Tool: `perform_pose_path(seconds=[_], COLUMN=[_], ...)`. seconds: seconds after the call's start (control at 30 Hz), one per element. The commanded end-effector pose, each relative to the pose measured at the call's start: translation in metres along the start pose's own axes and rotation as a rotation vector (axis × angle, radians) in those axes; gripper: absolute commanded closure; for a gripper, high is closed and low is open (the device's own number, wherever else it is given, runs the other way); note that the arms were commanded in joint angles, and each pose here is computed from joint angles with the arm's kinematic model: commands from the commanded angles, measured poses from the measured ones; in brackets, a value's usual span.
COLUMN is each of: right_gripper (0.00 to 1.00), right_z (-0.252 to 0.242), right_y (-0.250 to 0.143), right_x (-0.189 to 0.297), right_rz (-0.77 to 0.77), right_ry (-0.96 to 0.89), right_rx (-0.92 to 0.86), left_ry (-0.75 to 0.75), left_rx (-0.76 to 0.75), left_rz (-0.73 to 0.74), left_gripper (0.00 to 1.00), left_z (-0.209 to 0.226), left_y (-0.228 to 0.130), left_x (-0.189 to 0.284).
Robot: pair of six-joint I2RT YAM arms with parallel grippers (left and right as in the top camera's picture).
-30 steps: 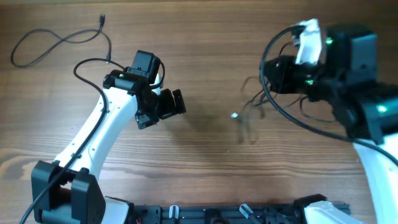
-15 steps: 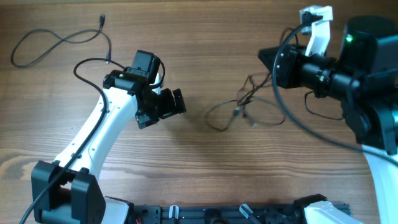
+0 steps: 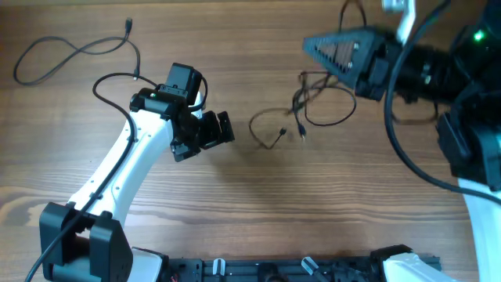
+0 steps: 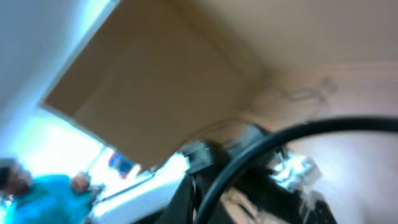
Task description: Untangle cables
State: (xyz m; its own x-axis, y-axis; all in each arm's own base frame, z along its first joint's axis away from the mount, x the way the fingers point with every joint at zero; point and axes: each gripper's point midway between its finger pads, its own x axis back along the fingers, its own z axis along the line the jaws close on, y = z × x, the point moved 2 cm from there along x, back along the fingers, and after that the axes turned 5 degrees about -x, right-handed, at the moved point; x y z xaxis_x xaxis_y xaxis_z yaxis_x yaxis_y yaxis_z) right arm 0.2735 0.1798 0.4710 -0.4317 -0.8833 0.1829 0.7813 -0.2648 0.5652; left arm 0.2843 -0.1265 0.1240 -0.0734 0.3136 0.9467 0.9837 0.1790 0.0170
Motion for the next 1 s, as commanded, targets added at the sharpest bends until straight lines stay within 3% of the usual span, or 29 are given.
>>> perform_pose_path(seconds=[0.0,0.03,0.07,0.13,0.23,0.3,0.37,0.67,0.77,0.97], right_gripper=[0.96,0.96,0.96,0.96,0.96,0.96,0.96,0.96,0.96,0.96], right_z=[-0.127,-0.153,-0.164,-0.161,-0.107,-0.03,-0.003,-0.076,-0.069,-0.049], right_y=[0.015,0.004,-0.005,-0.018,-0.028,-0.037,-0.036,-0.04,-0.049,-0.058], right_x=[0.025,0.039,0.041,0.027,-0.011,-0.025,-0.023,-0.023,-0.024,-0.025], right_rz=[-0.243,-0.241,-0.198,-0.077,0.101,0.212,0.221,0.197,0.248,0.308], right_ry=[-0.742,-0.921,-0.971,-0.895,-0.486,-0.006,0.149,-0.261,-0.203,-0.05], right_rx=[-0.097,-0.141,-0.161,-0.142,0.01,0.183,0.236,0.015,0.033,0.108], left_ry=[0.002,0.002,0.001,0.001,-0.001,-0.034,-0.097,-0.605,-0.707,-0.726], left_rx=[0.007,0.007,0.008,0.01,0.028,0.034,0.031,-0.31,-0.382,-0.307], left_rz=[-0.016,-0.017,-0.017,-0.018,-0.022,-0.006,0.024,0.055,0.017,0.053], left_gripper=[0.0,0.0,0.0,0.0,0.0,0.0,0.0,0.0,0.0,0.01], left_z=[0.001,0.001,0.001,0.001,0.0,-0.005,-0.015,-0.089,-0.104,-0.109], left_y=[0.001,0.002,0.002,0.002,0.003,0.001,-0.003,-0.01,-0.005,-0.007], left_x=[0.001,0.001,0.001,0.001,0.001,0.001,0.002,0.03,0.041,0.042])
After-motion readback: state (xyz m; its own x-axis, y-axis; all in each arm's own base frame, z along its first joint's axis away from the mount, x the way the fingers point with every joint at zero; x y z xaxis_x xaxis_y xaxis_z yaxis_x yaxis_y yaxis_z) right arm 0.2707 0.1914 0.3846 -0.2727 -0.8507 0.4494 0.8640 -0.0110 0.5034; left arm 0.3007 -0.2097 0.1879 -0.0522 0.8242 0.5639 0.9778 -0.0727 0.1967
